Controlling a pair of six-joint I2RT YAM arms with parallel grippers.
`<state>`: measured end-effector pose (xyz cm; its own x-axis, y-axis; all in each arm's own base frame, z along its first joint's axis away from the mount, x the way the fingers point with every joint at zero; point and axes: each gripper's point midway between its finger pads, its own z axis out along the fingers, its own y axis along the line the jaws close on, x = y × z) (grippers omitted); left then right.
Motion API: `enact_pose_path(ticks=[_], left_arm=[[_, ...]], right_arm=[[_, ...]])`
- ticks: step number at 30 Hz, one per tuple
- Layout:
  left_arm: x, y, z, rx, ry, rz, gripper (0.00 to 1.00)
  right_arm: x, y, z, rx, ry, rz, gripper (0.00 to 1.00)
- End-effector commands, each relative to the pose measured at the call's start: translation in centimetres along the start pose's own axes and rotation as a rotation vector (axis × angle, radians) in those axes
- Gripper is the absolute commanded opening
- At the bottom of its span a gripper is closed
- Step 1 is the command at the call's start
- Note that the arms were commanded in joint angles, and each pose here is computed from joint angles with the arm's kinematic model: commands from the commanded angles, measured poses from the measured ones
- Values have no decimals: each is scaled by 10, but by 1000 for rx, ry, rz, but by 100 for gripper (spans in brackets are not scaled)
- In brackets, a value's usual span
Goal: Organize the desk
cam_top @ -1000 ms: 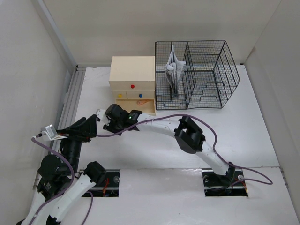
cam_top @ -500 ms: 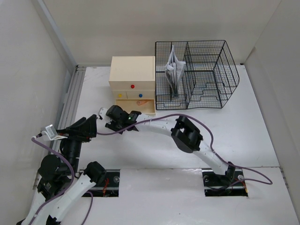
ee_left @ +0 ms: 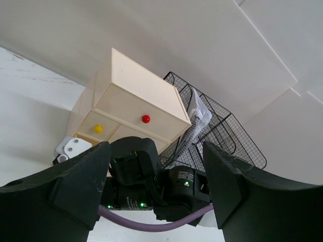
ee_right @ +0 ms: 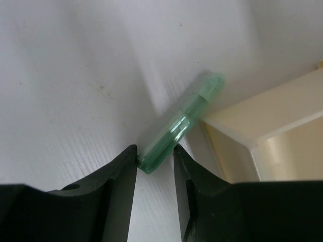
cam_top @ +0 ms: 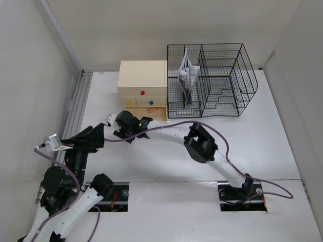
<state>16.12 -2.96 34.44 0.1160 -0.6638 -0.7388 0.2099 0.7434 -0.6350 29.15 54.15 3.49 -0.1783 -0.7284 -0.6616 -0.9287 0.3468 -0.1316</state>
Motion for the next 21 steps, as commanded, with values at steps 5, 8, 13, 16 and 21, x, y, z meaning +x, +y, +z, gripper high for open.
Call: enact_pose_path(ticks=[5, 8, 13, 16, 21], left_arm=[[-16, -7, -4, 41, -57, -30, 71], [-16, -7, -4, 41, -57, -30, 71], [-18, -7, -6, 45, -63, -35, 71], [-18, -6, -6, 45, -63, -26, 71], [-19, -5, -6, 36, -68, -26, 71]], right_arm=[[7, -9, 7, 39, 14, 115, 27], [9, -10, 3, 48, 13, 126, 21], [14, -8, 4, 39, 15, 126, 14], [18, -5, 6, 29, 23, 126, 7], [10, 17, -12, -117, 12, 77, 0]])
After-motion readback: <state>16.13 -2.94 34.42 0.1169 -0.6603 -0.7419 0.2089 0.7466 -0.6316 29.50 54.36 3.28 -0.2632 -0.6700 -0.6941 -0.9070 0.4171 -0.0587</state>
